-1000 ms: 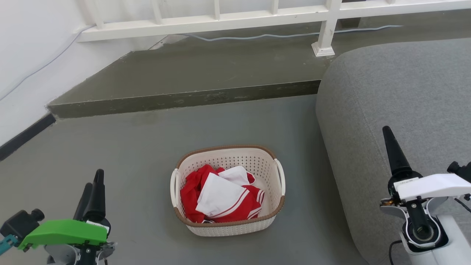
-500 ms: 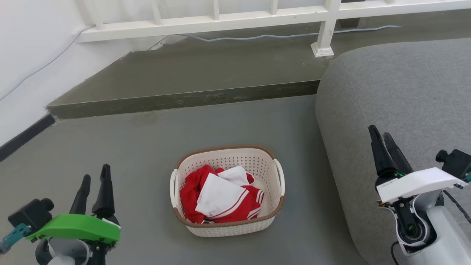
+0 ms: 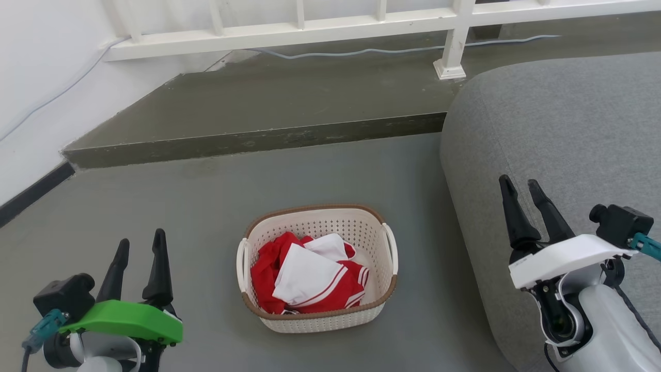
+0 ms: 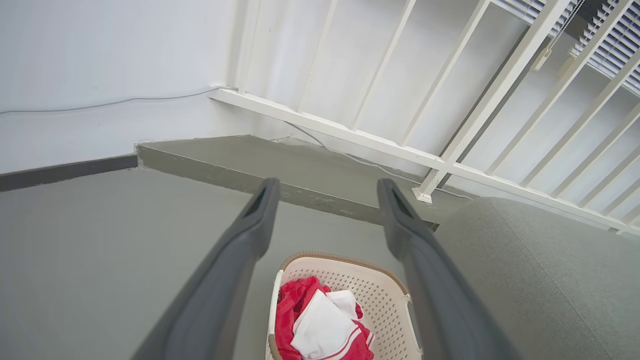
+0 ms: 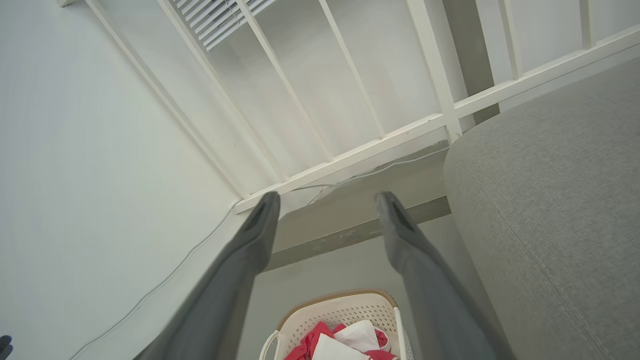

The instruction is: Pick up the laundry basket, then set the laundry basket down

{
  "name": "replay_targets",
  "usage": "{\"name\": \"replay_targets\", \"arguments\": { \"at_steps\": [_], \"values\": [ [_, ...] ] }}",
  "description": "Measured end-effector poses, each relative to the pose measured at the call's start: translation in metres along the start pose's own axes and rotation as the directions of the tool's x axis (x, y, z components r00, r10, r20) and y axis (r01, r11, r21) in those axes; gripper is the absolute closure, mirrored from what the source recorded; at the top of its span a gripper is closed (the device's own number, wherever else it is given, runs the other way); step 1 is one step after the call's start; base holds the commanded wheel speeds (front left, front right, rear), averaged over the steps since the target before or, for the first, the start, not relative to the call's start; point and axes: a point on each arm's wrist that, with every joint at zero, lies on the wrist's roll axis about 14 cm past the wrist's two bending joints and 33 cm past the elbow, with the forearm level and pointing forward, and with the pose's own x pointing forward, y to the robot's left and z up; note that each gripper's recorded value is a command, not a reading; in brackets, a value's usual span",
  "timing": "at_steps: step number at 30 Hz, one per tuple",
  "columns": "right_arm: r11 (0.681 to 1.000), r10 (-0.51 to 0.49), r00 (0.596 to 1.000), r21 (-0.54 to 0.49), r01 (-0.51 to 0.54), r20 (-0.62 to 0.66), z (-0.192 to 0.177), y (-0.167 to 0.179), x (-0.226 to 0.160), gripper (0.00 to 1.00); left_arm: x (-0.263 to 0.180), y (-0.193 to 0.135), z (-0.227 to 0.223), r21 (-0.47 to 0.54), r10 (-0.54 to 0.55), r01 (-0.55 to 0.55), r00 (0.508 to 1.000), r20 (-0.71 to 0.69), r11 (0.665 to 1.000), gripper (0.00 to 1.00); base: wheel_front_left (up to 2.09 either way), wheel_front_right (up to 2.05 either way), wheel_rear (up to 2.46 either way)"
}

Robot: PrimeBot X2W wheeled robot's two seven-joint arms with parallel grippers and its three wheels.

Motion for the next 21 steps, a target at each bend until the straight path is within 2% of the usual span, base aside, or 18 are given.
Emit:
{"name": "replay_targets", "arguments": {
  "at_steps": [10,18,21],
  "values": [
    [0.992,0.034,0.999,-0.126,-0.032,0.012,-0.001,0.008,-0.001,0.00,0.001,-0.008,0.006,0.123,-0.035,0.031,0.999,0.035,0.992,0.00,0.00,0.00,0.00],
    [0.971,0.075,0.997,-0.229,-0.069,0.016,-0.003,0.015,-0.003,0.00,0.001,-0.017,0.009,0.219,-0.078,0.063,0.995,0.058,0.974,0.00,0.00,0.00,0.00],
    [0.969,0.067,0.998,-0.239,-0.061,0.018,-0.004,0.014,-0.004,0.00,0.001,-0.019,0.008,0.239,-0.085,0.069,0.995,0.056,0.968,0.00,0.00,0.00,0.00]
  ]
}}
